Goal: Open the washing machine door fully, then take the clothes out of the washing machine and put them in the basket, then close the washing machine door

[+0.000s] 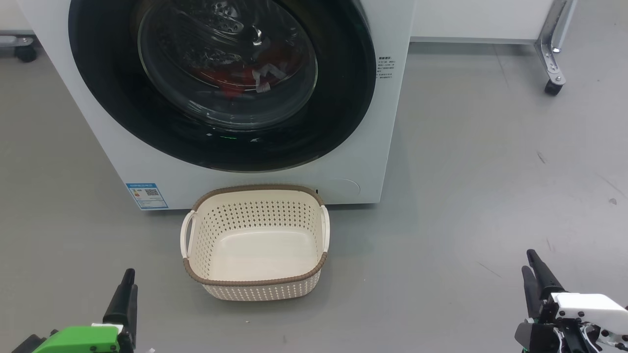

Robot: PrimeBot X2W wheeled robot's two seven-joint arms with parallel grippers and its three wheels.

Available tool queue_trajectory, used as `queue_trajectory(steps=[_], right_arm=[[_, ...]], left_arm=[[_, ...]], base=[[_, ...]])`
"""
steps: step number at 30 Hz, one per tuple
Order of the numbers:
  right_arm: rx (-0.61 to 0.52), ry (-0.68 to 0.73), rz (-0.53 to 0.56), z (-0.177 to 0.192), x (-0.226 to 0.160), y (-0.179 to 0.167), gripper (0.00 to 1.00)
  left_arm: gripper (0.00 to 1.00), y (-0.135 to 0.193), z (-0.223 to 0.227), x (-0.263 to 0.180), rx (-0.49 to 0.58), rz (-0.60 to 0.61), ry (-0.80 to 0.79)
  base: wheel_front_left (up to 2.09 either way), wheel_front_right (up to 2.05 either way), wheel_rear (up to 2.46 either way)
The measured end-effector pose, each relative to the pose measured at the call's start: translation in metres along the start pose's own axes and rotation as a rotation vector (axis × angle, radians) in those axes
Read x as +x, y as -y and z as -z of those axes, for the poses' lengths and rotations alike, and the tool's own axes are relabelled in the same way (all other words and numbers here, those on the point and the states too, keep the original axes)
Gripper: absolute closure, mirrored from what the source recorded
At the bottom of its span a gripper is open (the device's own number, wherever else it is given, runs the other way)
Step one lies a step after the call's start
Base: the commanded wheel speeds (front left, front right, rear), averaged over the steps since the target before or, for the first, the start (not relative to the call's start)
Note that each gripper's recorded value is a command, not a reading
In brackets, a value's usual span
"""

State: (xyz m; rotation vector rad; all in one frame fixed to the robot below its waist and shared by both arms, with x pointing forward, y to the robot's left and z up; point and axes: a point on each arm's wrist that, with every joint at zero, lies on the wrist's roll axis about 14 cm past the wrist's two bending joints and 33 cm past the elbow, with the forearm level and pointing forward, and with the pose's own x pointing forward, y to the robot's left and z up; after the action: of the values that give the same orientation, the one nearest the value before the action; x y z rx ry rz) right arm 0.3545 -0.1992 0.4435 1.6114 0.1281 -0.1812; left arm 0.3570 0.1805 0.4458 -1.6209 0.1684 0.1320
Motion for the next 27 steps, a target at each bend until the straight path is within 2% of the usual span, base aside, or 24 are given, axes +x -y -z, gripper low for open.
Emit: queue_trajectory(steps=[14,27], right_arm=[[-0.034,0.019,-0.008,-0.002,0.002,-0.003,0.00],[-0.210,0.021,-0.014,-0.006,0.004,-0.008,0.00]], left_arm=[[0.00,0.006,-0.002,0.001,0.013,0.019,0.022],[0.00,0.016,-0.002,0.004,0.172,0.042,0.025]], base=[[0.00,0.00,0.00],[0.00,0.00,0.00]])
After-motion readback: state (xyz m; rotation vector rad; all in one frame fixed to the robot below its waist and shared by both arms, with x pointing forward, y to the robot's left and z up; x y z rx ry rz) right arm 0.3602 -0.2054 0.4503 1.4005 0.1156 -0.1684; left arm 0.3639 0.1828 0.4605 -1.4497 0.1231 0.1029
